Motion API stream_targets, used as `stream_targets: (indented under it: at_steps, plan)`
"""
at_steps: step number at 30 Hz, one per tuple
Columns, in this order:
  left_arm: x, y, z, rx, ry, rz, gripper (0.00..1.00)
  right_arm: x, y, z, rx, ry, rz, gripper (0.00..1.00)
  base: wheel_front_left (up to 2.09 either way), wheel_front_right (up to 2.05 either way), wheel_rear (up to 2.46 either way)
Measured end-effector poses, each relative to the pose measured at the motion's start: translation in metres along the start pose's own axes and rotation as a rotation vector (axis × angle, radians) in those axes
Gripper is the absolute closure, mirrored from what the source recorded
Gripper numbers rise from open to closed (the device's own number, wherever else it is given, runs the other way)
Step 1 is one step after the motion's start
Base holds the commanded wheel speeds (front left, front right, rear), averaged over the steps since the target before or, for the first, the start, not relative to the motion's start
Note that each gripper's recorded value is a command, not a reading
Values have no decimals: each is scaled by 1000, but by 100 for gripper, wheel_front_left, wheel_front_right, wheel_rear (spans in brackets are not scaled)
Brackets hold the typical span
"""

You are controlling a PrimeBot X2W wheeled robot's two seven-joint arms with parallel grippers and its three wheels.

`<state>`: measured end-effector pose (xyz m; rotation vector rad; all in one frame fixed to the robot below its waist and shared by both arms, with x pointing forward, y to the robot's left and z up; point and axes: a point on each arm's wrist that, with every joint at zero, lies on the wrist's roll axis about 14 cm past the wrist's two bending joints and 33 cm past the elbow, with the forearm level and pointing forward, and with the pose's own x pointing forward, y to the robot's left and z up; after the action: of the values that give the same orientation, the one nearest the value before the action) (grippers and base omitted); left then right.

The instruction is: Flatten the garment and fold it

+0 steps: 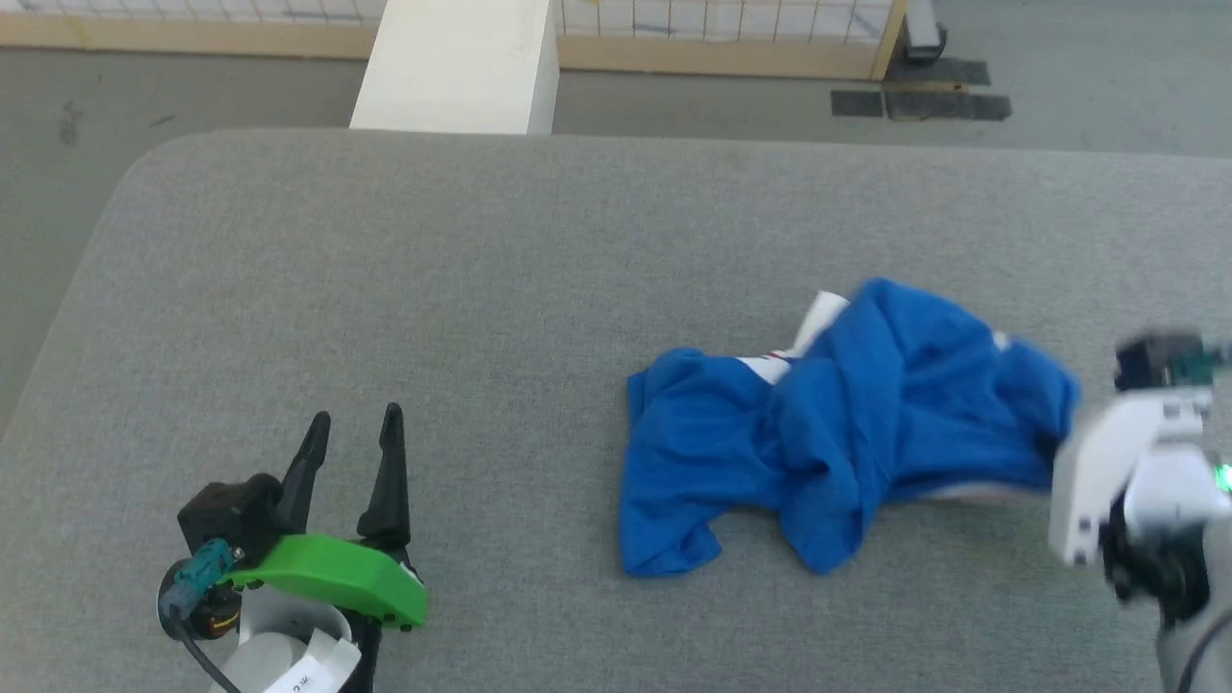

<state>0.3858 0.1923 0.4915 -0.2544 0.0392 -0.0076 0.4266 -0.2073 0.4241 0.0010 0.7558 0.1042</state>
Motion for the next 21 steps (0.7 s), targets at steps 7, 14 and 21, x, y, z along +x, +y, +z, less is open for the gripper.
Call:
stream_targets:
  at_steps: [7, 14, 21]
  plan:
    - [-4, -11, 3, -10, 4, -33, 0, -25, -6, -80, 143, 139, -44, 100, 0, 0, 0]
    - [-10, -13, 3, -15, 12, -39, 0, -36, -11, -41, 167, -72, -70, 0, 0, 0, 0]
    - [-17, -15, 5, -14, 11, -49, 0, -83, -29, 40, 217, -535, -114, 0, 0, 0, 0]
